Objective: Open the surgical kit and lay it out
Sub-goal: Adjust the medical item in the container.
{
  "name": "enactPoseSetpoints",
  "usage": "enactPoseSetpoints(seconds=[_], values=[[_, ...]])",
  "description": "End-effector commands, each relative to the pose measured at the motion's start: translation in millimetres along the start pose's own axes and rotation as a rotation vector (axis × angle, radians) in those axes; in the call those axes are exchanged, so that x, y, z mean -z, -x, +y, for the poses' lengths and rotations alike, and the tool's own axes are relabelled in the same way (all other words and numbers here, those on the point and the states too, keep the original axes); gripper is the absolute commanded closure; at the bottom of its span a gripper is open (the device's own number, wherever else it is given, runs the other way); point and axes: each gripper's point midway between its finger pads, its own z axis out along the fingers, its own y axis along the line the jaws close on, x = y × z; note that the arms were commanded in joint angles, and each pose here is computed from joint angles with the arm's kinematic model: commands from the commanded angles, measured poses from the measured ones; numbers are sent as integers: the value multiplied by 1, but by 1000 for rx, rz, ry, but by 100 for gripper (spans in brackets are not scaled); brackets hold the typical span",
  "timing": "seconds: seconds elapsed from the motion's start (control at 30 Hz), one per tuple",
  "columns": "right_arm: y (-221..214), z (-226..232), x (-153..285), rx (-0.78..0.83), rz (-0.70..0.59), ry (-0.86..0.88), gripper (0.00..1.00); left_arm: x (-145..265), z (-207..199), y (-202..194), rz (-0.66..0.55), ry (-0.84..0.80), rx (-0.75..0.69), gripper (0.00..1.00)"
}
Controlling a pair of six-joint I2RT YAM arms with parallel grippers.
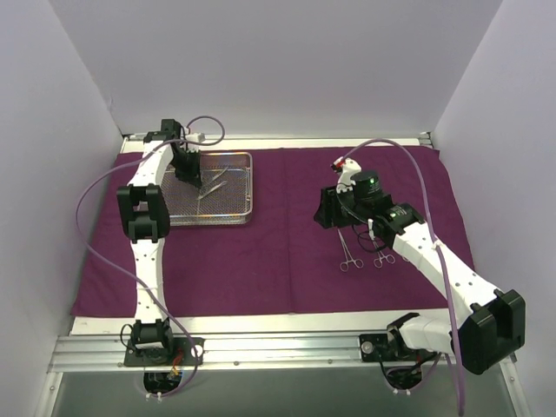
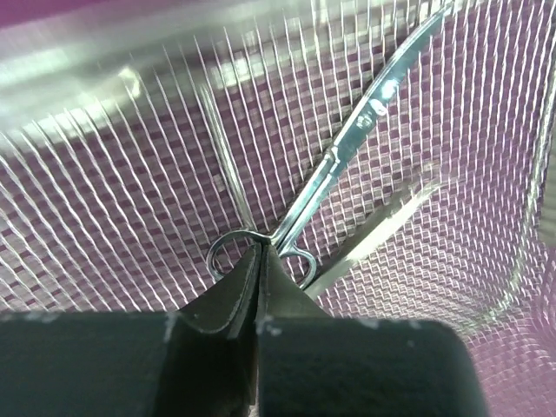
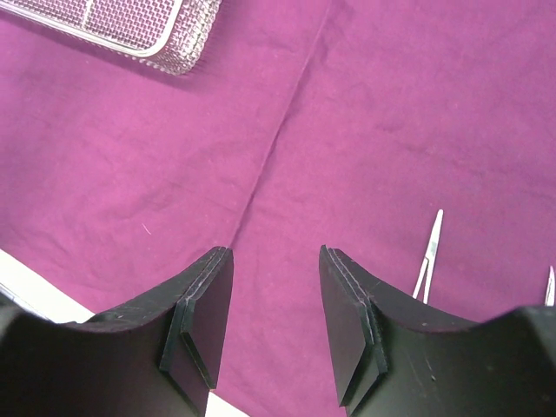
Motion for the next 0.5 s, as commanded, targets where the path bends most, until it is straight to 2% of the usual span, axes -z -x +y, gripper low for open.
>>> enactPoseSetpoints(seconds=[0.0,0.03,0.13,0.17,0.23,0.27,0.37,0.47], values=[[11,8,0,-2,-38,33,56,2,-3,-49,152,48,95,98],[13,9,0,0,-43,38,56,3,-6,-54,155,37,105,98],[20,11,0,9,-59,41,56,30,-16,-36,62,38,120,98],[22,12,-1,11,-61,43,56,31,-22,-39,58,24,174,98],[25,13,-2,14,-66,49,56,46,-29,-27,2,20,195,98],[25,14,-3,13,-66,54,56,49,-30,-25,-8,21,220,93],[30,16,-6,12,-77,66,56,57,-30,-17,-48,57,216,58],[30,17,-10,17,-66,70,56,62,-37,-8,-71,63,176,48]])
